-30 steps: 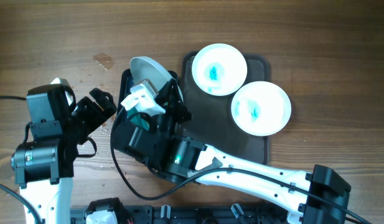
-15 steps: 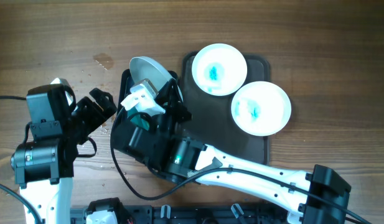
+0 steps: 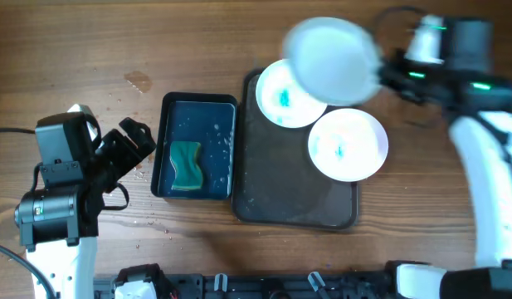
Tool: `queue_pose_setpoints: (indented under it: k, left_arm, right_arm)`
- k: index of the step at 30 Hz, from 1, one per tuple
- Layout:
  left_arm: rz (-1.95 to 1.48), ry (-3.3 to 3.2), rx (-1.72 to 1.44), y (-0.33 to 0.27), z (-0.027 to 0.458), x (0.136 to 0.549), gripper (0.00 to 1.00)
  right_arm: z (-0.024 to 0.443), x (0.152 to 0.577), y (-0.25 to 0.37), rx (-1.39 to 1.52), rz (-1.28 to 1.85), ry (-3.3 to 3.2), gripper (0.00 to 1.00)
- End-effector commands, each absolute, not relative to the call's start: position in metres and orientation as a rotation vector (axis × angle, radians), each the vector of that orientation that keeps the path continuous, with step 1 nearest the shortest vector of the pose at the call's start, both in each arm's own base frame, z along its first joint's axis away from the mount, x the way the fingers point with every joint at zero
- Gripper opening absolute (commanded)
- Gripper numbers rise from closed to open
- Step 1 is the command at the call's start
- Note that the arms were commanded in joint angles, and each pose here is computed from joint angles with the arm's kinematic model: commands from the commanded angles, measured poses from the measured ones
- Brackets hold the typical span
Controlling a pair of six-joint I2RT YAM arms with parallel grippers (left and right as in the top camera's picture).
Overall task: Clean dirty plates on tray and stack at the side
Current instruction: 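Carry the plate to the right side of the table and release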
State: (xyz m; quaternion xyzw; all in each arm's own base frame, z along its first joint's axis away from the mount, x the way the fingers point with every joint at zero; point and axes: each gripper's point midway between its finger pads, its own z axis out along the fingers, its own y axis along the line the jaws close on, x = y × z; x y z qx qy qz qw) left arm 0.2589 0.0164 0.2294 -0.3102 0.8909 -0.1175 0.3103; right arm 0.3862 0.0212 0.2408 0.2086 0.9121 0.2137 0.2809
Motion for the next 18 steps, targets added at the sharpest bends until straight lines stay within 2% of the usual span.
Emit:
queue_pose_setpoints:
  k: [1,4,7,10,16,18]
  left_arm:
    - [-0.323,2.336,-0.81,0.017,0.237,0.261,1.0]
    - [-0.323,2.336,-0.81,0.017,0.237,0.261,1.0]
    - [-0.323,2.336,-0.81,0.017,0.237,0.261,1.0]
    - [-0.323,2.336,-0.81,0.017,0.237,0.261,1.0]
    - [-0.323,2.336,-0.81,0.017,0.237,0.261,1.0]
    - [-0.323,2.336,-0.81,0.017,0.237,0.261,1.0]
  right_arm:
    - [0.179,0.348,-0.073,0.939,0.433,2.503,0.04]
    - [0.106,0.308,-0.147,1.274,0.263,2.448,0.04]
    - [0.061,0.281,-0.183,1.416,0.131,2.394,0.04]
    - [0.04,0.27,-0.184,1.436,0.025,2.42,0.04]
    - [0.031,0.264,-0.148,1.341,-0.091,2.584,0.05]
    - [0.035,0.261,-0.143,1.338,-0.135,2.6,0.29]
